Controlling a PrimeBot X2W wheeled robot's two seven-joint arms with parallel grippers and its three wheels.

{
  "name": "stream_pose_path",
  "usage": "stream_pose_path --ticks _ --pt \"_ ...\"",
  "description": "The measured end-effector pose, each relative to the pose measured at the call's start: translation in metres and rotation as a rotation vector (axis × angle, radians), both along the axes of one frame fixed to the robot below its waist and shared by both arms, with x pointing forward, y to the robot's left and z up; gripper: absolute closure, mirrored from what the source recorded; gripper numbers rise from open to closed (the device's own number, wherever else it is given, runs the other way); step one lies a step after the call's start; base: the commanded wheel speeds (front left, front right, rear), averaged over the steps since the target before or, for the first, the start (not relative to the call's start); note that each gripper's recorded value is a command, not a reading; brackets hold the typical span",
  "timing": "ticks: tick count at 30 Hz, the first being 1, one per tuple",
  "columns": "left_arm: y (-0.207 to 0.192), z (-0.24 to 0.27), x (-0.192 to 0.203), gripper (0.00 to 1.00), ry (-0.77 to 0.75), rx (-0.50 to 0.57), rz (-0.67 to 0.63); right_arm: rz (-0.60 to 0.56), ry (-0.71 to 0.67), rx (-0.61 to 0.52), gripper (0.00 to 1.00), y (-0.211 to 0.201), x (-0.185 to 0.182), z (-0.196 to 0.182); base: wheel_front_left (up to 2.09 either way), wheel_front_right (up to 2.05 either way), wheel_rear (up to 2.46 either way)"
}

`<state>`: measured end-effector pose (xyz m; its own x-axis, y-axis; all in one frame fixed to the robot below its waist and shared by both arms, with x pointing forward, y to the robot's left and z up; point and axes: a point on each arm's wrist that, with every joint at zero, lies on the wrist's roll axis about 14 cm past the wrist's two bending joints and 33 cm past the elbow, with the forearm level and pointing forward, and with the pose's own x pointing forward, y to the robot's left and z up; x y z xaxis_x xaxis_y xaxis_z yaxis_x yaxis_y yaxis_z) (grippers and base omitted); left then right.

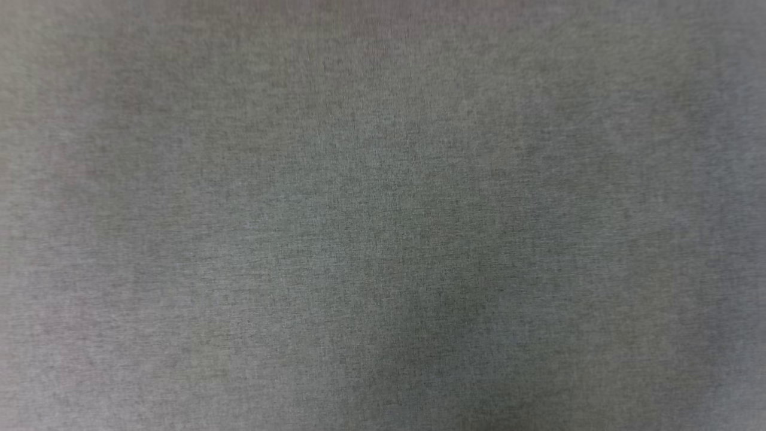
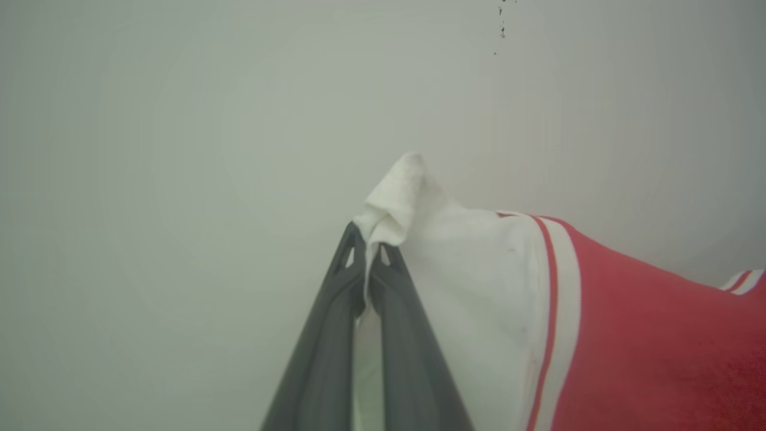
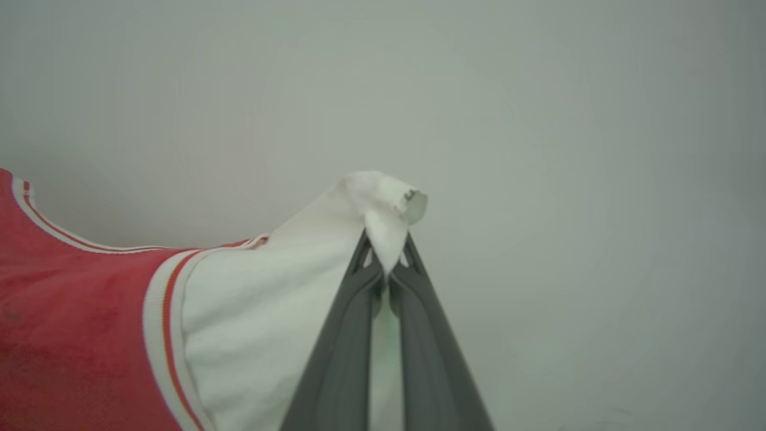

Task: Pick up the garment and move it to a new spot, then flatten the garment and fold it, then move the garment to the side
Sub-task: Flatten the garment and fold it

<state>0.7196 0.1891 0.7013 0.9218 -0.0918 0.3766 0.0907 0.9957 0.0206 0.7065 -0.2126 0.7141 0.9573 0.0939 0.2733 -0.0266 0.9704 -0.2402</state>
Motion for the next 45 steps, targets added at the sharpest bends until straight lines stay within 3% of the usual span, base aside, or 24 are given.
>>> stream_pose_path --ticks 2,3,7,14,20,30,39,45 --pt "0.000 -0.010 0.004 1.00 0.016 -0.003 -0.003 0.004 0.023 0.004 1.00 0.001 0.004 -0.012 0.00 0.00 0.00" --pt "-0.001 -0.046 0.012 1.00 0.083 -0.014 -0.010 0.020 0.084 0.007 1.00 0.008 0.014 -0.045 0.00 0.00 0.00" --pt "-0.003 -0.101 0.014 1.00 0.208 -0.037 -0.023 0.042 0.202 0.023 1.00 0.018 0.018 -0.097 0.00 0.00 0.00" --pt "0.006 -0.165 -0.018 1.00 0.350 -0.085 -0.019 0.081 0.392 0.086 1.00 0.031 -0.012 -0.168 0.00 0.00 0.00" --pt "0.020 -0.211 -0.078 1.00 0.455 -0.153 -0.007 0.097 0.529 0.146 1.00 0.028 -0.070 -0.215 0.00 0.00 0.00" --pt "0.028 -0.270 -0.213 1.00 0.623 -0.234 0.054 0.077 0.706 0.240 1.00 0.006 -0.192 -0.267 0.00 0.00 0.00" --pt "0.042 -0.287 -0.327 1.00 0.685 -0.244 0.132 0.051 0.814 0.336 1.00 0.003 -0.301 -0.294 0.00 0.00 0.00" --pt "0.044 -0.287 -0.380 1.00 0.710 -0.218 0.155 0.030 0.862 0.370 1.00 0.002 -0.364 -0.309 0.00 0.00 0.00"
